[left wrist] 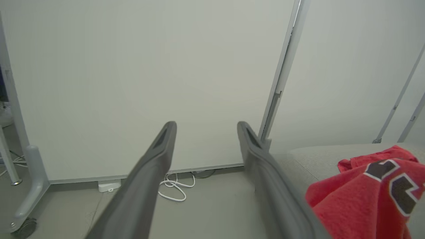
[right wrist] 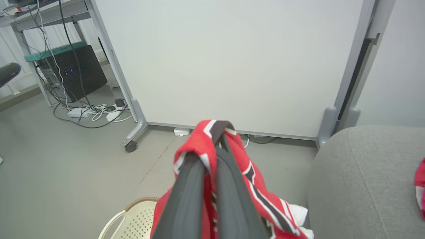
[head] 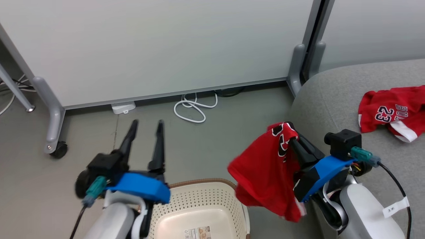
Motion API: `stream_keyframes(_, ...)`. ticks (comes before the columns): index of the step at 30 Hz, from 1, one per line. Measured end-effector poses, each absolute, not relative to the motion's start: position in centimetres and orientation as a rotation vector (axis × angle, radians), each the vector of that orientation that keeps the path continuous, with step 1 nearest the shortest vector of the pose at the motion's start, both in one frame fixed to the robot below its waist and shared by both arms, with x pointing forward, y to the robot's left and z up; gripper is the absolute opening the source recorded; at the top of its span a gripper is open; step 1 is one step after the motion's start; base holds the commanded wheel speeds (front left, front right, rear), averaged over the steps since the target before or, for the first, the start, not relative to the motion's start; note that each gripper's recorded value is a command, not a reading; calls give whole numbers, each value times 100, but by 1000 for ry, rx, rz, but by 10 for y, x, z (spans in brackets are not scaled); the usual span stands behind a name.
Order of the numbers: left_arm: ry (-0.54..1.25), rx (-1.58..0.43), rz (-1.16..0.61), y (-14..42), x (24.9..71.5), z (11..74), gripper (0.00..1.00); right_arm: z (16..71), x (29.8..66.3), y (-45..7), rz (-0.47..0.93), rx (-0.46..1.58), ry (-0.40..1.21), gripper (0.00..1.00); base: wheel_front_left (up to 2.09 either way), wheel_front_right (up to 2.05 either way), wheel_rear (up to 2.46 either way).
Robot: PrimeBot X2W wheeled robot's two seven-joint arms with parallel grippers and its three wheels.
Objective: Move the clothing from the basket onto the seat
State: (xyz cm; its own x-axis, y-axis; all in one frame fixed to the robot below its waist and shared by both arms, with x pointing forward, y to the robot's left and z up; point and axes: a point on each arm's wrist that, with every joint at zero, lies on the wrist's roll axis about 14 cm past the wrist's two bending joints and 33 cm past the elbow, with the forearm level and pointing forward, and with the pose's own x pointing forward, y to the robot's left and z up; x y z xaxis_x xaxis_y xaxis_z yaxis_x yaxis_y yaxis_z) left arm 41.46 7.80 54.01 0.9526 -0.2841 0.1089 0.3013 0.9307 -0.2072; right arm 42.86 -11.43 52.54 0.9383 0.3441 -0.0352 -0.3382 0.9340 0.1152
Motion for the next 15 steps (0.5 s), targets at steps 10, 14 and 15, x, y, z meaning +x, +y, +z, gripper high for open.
stream_keyframes(10,-33,-218,-123,136,398,511,100,544,400,-143,246,139,-11,0,0,0,0)
stream_keyframes(14,4,-213,-74,148,390,496,100,545,385,-157,196,146,-16,0,0,0,0)
stream_keyframes(15,16,-208,-68,150,387,491,100,544,382,-161,183,146,-14,0,0,0,0)
